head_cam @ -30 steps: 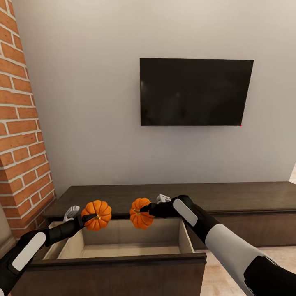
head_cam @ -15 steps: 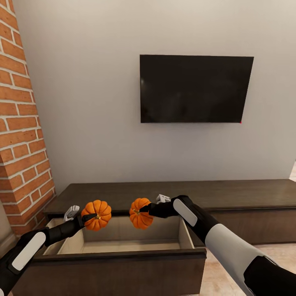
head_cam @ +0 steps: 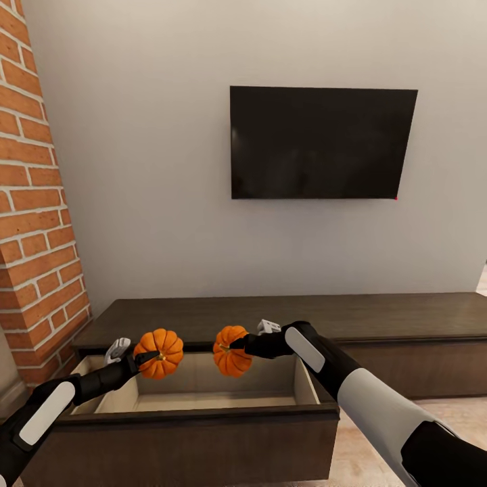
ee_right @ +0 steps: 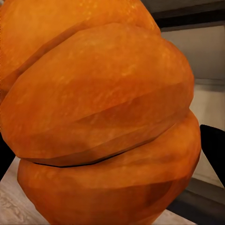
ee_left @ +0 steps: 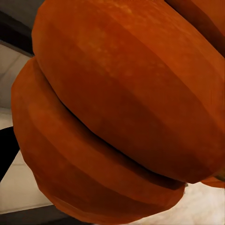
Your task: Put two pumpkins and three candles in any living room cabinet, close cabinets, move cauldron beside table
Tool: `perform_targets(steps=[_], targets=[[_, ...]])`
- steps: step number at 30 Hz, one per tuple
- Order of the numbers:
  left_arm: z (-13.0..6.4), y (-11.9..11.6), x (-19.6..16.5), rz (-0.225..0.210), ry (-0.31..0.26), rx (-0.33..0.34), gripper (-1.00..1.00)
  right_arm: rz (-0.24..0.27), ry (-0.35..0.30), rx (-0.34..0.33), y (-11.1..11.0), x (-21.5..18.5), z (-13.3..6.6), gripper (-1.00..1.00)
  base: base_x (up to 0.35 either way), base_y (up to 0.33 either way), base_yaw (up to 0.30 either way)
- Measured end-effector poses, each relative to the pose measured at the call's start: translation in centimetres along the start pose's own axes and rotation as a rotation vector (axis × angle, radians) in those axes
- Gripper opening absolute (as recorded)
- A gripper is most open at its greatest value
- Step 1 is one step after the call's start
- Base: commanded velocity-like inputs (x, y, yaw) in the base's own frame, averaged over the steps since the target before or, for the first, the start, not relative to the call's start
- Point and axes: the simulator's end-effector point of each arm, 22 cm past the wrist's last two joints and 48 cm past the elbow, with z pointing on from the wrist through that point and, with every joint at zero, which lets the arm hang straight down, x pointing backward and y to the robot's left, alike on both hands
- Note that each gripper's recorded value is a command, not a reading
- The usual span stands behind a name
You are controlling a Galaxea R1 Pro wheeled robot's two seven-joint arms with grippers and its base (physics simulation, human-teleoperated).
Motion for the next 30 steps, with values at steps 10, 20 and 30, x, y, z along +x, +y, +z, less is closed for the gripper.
perform_targets(steps=[10,20,30], targets=[[0.6,1.3,0.9,-0.016,0.019,-0.017,-1.0,0.017,0.019,0.004,-1.0,0.8,1.1,-1.0,0.0,0.0,0.0],[0.7,1.3,1.0,-0.012,0.023,-0.02,-1.0,0.019,0.004,0.004,-1.1,0.4,1.1,-1.0,0.0,0.0,0.0],[0.7,1.3,1.0,-0.012,0.023,-0.022,-1.0,0.015,0.006,0.01,-1.2,0.5,1.1,-1.0,0.0,0.0,0.0]])
